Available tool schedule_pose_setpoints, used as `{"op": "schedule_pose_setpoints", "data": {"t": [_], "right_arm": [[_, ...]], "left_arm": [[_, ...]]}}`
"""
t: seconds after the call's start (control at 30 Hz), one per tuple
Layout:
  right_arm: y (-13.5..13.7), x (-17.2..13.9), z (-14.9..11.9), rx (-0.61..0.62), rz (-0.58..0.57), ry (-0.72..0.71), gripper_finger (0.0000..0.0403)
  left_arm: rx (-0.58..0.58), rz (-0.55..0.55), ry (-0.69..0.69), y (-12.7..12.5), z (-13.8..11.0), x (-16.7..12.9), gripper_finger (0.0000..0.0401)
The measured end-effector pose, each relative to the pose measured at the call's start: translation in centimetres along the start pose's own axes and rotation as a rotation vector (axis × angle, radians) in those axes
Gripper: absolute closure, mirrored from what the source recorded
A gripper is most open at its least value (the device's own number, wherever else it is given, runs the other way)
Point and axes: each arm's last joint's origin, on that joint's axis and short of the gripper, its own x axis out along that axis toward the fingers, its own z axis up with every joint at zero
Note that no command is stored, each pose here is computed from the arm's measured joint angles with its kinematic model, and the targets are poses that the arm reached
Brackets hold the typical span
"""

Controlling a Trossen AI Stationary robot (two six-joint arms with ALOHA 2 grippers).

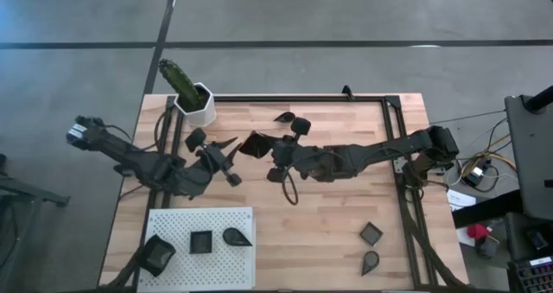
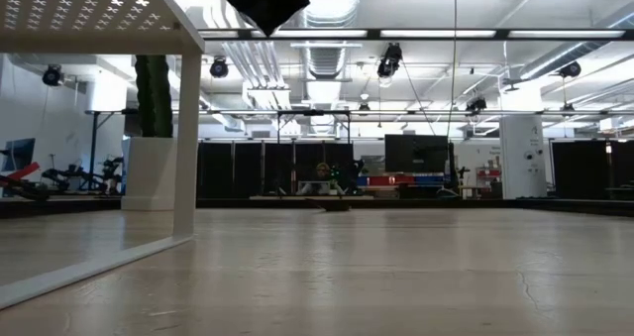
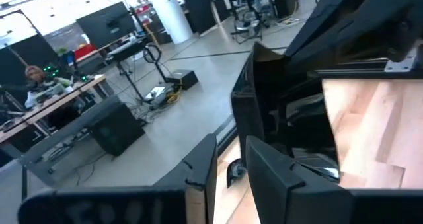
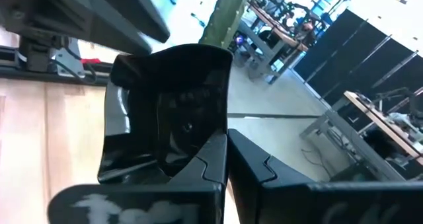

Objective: Pick & Place Mini shaped plates
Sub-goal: Stack the distorted square plate on top of the other distorted square plate on the shelf

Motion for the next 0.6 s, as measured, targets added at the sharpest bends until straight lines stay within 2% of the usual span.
{"op": "schedule_pose_setpoints", "data": {"t": [0.2,0.43,0.6], "right_arm": [[0.03,-0.02,0.00,-0.010,0.001,0.000,0.0395],[0.02,-0.02,0.00,-0.016,0.000,0.000,0.0395],[0.02,-0.02,0.00,-0.019,0.000,0.000,0.0395]], "left_arm": [[-0.033,-0.063,-0.010,-0.26,0.47,0.08,0.0323],[-0.041,-0.066,-0.014,-0.18,0.75,0.05,0.0323],[-0.005,-0.063,-0.016,-0.15,0.80,0.04,0.0322]]}}
